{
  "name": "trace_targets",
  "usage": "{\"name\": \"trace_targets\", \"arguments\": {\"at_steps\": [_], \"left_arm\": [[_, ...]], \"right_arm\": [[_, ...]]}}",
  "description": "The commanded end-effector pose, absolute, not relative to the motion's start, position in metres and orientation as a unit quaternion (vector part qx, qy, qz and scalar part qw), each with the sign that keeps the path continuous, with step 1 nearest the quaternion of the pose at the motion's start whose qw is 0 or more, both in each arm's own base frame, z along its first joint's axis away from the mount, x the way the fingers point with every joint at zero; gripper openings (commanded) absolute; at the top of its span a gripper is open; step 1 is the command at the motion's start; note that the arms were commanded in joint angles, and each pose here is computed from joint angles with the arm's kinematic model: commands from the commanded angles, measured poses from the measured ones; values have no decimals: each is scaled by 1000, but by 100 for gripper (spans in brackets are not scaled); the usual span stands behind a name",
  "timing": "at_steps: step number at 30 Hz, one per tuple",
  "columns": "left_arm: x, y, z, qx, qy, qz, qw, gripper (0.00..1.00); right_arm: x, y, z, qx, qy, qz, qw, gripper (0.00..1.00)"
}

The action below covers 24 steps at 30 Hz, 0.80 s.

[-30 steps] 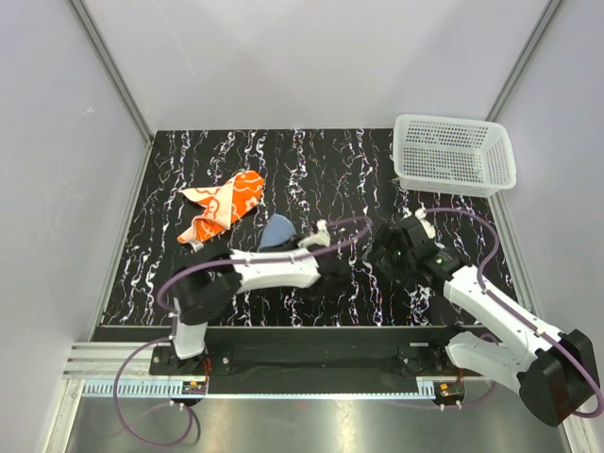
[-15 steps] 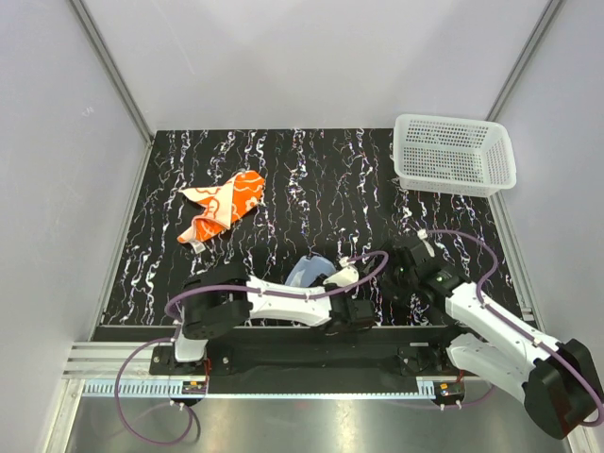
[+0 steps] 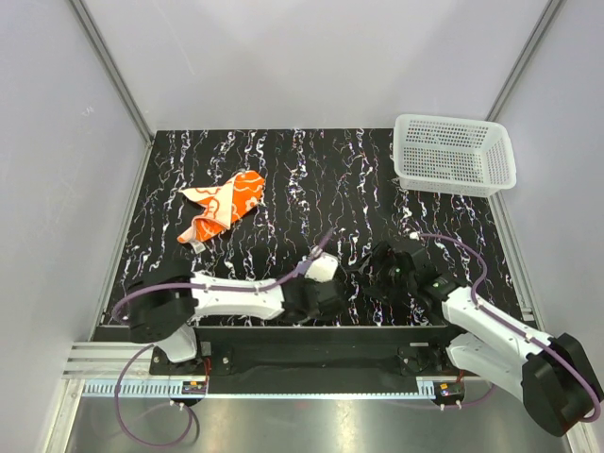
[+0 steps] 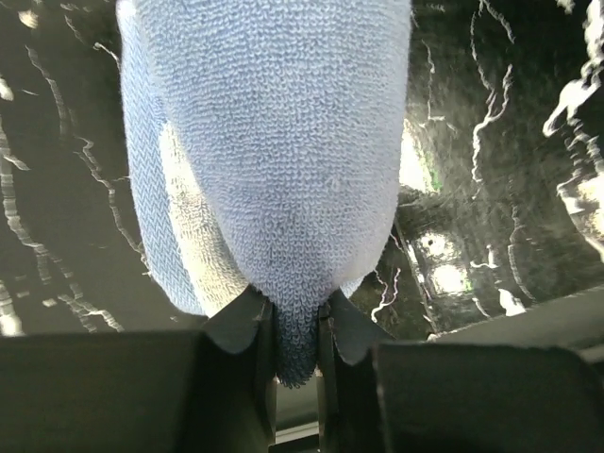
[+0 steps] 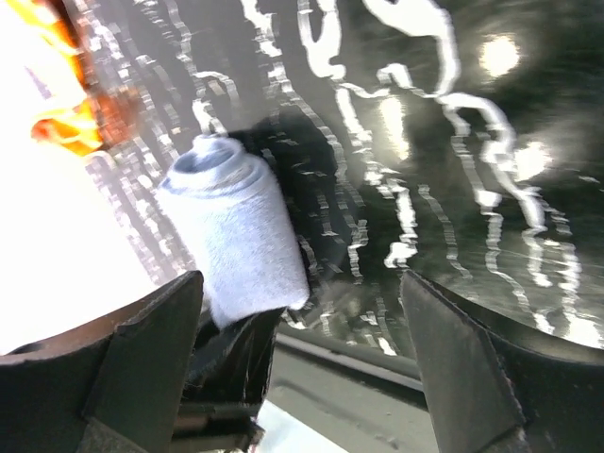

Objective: Roll the towels
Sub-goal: Roll the towel, then place the rolled towel into the container

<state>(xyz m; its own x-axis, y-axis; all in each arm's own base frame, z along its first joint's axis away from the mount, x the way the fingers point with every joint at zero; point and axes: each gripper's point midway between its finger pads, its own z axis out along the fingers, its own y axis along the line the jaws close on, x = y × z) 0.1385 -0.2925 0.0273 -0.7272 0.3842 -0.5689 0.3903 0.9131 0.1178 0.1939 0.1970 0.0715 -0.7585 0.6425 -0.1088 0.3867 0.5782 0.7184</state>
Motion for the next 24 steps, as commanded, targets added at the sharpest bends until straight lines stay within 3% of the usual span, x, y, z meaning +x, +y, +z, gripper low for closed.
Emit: {"name": "trace_targets", "arguments": {"at_steps": [1, 10, 24], "left_arm": [[129, -320, 23, 182, 939, -142, 256, 0], [140, -306, 28, 127, 937, -239, 221, 0], [135, -294, 17, 99, 935, -283, 191, 0]], "right_arm": [[203, 215, 94, 278, 849, 409, 187, 91], [205, 236, 109, 211, 815, 484, 241, 76], [210, 294, 80, 72, 834, 487, 251, 83]]}}
